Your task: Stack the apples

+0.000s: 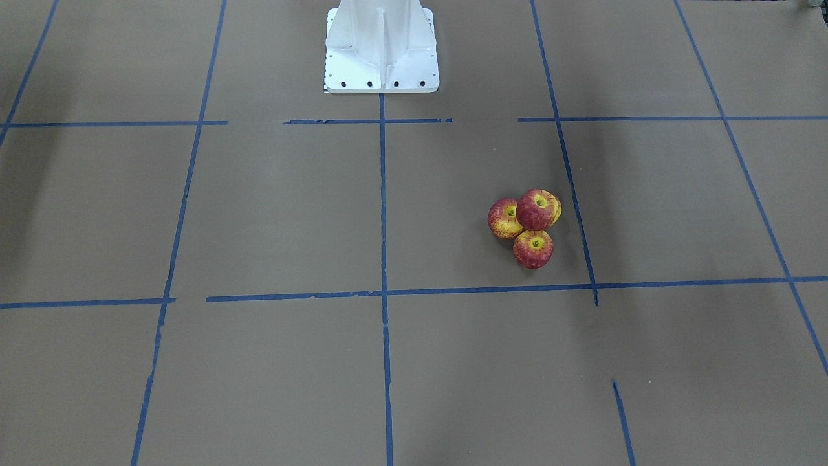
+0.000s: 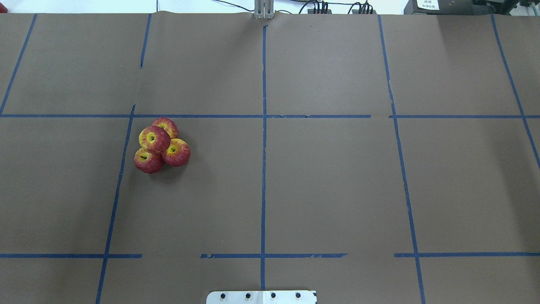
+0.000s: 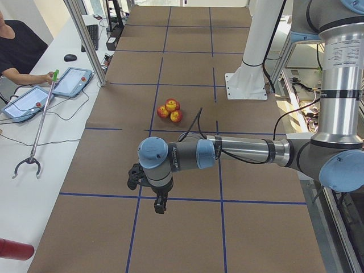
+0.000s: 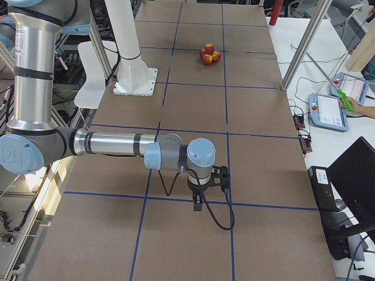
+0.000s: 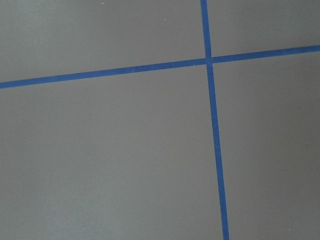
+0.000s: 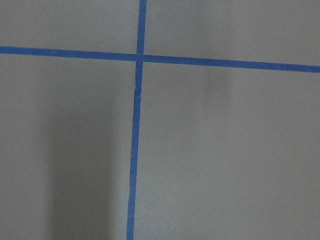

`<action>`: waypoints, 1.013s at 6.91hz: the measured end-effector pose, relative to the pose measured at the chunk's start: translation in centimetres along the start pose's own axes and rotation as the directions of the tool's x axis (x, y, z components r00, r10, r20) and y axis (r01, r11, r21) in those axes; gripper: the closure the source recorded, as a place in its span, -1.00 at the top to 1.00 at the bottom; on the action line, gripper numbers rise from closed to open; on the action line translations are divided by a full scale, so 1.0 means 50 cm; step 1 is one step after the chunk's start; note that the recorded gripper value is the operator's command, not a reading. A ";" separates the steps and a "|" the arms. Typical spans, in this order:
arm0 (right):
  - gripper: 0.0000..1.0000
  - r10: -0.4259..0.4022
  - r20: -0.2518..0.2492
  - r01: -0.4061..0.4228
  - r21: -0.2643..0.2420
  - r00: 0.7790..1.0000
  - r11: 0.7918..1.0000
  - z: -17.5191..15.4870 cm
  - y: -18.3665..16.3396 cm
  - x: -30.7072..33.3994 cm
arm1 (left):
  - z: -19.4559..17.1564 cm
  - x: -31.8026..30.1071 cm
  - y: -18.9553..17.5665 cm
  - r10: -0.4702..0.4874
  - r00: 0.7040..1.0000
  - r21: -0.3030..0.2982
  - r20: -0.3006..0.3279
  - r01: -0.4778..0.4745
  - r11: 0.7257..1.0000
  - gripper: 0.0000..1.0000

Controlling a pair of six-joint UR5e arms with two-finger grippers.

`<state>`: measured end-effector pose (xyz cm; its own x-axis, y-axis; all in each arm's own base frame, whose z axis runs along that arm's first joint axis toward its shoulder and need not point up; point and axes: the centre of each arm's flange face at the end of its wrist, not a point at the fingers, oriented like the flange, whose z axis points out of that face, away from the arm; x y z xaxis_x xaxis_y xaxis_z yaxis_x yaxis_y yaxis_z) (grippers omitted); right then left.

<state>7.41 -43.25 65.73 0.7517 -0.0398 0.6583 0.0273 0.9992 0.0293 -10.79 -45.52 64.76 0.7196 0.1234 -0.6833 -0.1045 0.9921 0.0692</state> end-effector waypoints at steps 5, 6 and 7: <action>1.00 0.000 0.000 0.000 0.000 1.000 1.000 0.000 0.000 0.000 | 0.015 0.000 -0.003 -0.007 0.998 0.009 -0.057 0.008 1.000 1.00; 1.00 0.000 0.000 0.000 0.000 1.000 1.000 0.000 0.000 0.000 | 0.014 0.000 -0.007 -0.004 0.998 0.009 -0.056 0.005 1.000 1.00; 1.00 0.000 0.001 0.000 0.000 1.000 1.000 0.000 0.000 0.000 | 0.014 -0.001 -0.007 -0.003 0.999 0.009 -0.054 0.003 1.000 1.00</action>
<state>7.41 -43.25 65.72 0.7513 -0.0397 0.6588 0.0272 0.9992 0.0292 -10.30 -45.86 65.29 0.6819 0.1195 -0.7216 -0.0959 0.9927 0.0738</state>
